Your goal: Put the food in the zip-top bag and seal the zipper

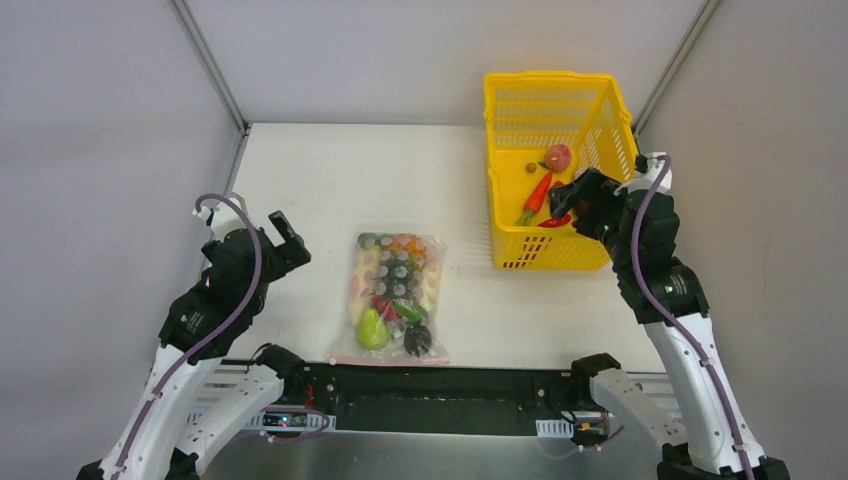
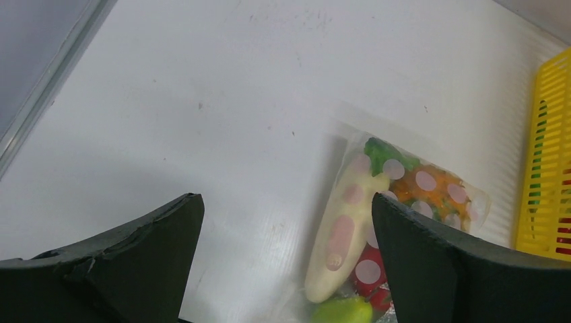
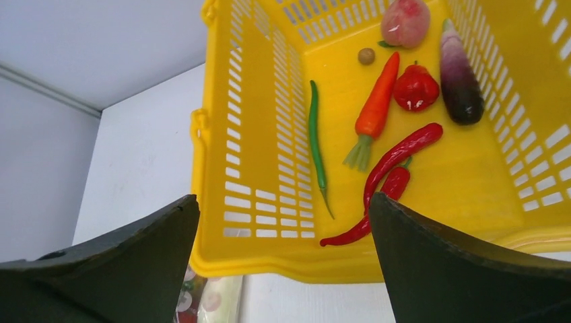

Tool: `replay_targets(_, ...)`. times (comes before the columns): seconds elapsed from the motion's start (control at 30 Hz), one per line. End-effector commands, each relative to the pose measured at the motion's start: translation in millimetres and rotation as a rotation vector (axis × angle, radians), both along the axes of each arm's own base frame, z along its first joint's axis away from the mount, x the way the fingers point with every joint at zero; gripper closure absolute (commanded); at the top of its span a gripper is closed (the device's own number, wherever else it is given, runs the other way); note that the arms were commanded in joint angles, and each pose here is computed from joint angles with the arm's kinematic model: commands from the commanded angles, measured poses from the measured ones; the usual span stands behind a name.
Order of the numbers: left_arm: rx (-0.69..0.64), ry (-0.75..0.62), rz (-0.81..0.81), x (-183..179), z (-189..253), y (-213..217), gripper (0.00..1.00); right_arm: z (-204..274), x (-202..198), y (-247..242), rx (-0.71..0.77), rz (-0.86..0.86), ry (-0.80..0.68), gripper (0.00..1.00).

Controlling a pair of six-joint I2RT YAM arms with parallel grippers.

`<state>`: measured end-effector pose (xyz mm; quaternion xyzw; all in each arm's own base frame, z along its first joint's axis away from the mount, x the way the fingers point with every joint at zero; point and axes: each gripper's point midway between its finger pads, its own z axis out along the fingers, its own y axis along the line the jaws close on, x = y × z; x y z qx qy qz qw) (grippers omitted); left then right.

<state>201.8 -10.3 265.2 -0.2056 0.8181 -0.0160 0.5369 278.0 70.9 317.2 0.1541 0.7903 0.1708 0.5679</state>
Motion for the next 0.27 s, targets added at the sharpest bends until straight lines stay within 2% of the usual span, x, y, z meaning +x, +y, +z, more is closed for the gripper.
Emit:
replay_targets(0.0, 0.054, -0.016, 0.071, -7.3, 13.1, 19.7, 0.01, -0.8, -11.9, 16.8, 0.065, 0.095, -0.017, 0.00)
replay_targets(0.23, 0.069, -0.026, 0.081, -8.3, 15.8, 23.5, 0.01, -4.4, -14.9, 10.0, 0.082, 0.053, -0.033, 0.00)
